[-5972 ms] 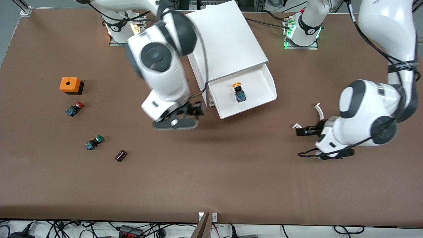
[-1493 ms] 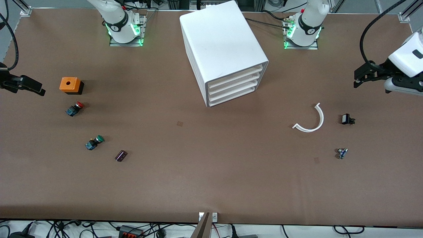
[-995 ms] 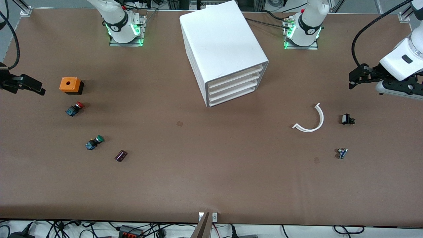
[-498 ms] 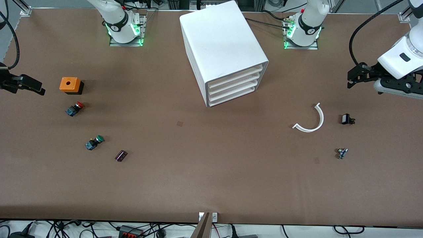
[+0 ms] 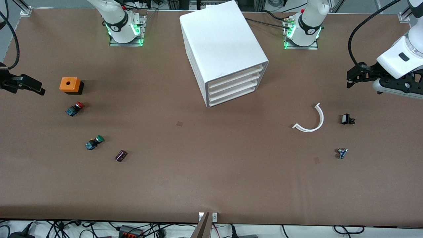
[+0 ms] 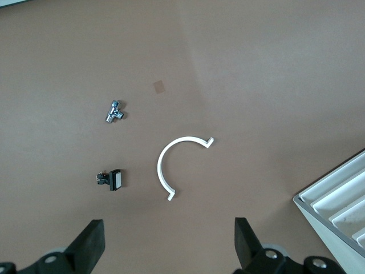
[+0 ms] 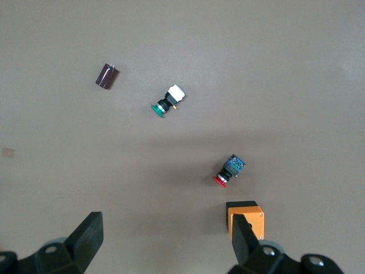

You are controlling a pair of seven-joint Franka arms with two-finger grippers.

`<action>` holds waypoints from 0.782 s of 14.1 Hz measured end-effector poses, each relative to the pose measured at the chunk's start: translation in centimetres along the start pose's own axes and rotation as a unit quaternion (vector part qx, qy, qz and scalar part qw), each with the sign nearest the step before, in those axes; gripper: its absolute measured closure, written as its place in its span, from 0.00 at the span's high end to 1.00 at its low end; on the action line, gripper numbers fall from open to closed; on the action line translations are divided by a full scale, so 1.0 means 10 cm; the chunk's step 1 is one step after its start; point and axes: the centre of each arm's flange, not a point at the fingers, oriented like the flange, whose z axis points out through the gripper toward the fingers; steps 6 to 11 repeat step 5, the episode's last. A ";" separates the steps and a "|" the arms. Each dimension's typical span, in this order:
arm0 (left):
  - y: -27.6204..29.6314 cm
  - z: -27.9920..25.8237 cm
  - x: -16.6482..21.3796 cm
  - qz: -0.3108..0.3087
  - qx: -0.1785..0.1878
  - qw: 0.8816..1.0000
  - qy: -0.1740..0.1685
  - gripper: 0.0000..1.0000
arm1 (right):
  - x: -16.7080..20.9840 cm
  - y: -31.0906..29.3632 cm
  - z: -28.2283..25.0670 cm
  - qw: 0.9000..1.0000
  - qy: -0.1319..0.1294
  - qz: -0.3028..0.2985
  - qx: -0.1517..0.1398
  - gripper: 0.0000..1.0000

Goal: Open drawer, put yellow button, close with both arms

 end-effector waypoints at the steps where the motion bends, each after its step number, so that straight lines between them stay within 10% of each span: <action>1: 0.01 0.00 0.00 0.001 0.000 1.000 0.000 1.00 | 0.00 0.00 0.00 1.000 0.000 0.000 0.000 1.00; 11: 0.02 -0.01 0.00 0.002 0.000 1.000 0.001 1.00 | 0.00 0.00 0.00 1.000 0.000 0.000 0.000 1.00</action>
